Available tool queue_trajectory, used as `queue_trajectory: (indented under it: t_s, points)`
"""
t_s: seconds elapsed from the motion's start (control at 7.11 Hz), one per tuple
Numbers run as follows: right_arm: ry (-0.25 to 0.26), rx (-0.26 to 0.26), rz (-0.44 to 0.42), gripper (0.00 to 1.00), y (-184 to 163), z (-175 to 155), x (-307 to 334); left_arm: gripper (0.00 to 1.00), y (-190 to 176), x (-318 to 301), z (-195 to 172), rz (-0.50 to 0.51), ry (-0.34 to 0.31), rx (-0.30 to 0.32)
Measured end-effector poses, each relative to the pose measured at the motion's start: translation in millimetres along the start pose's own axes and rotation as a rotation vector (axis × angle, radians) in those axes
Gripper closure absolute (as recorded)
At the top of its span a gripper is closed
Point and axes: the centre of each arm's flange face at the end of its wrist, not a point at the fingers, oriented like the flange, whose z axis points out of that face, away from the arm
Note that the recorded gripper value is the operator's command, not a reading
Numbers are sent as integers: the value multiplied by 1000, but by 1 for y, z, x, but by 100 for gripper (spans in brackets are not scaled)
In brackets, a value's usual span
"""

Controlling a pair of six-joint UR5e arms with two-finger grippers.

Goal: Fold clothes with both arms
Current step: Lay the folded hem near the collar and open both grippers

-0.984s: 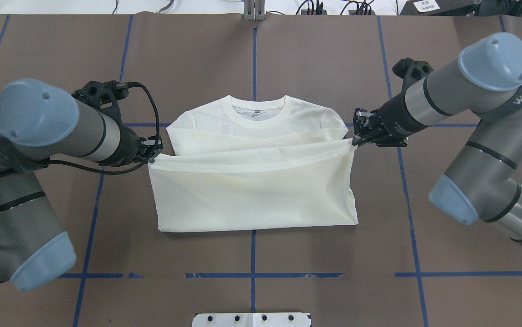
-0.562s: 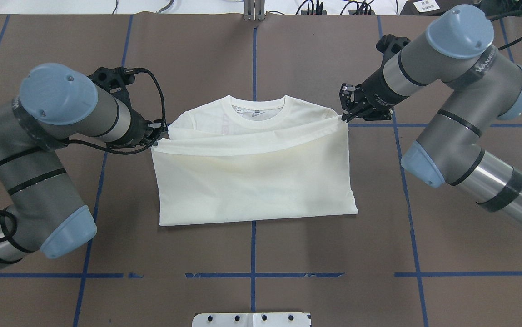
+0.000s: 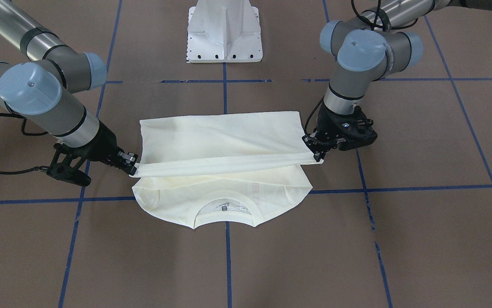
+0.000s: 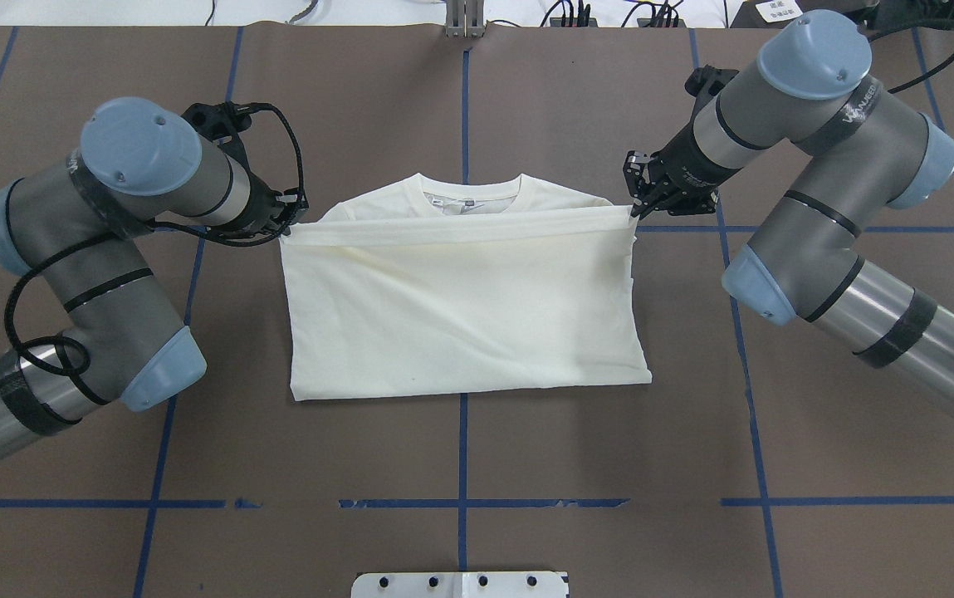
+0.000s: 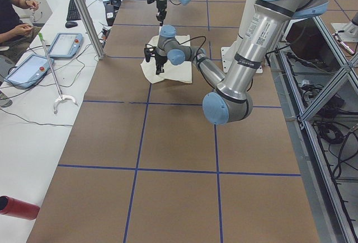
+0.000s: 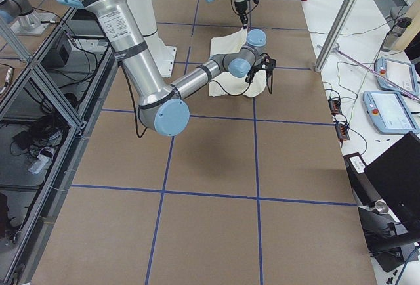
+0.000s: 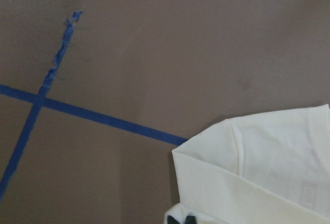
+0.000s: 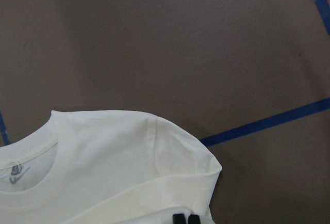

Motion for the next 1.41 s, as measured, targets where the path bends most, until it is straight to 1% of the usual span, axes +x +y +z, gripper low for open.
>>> queue_trajectory:
  t_s: [0.28,0.56,0.84,0.98,1.12,1.27,1.41]
  points:
    - [6,0,3,100,-8,7,-12,100,-7,11,7,-7,1,10]
    - [15,-1,8,100,-16,15,-25,100,-17,34,20,-32,-14,26]
    - [26,1,10,100,-21,21,-26,100,-21,38,28,-45,-28,29]
    - [30,2,8,92,-22,23,-26,96,-22,37,31,-46,-33,28]
    - [34,1,7,1,-23,25,-25,41,-22,36,33,-47,-37,28]
    - [38,0,5,0,-24,27,-24,0,-23,35,35,-48,-42,29]
    - [40,0,4,0,-25,29,-23,0,-25,34,36,-49,-50,43]
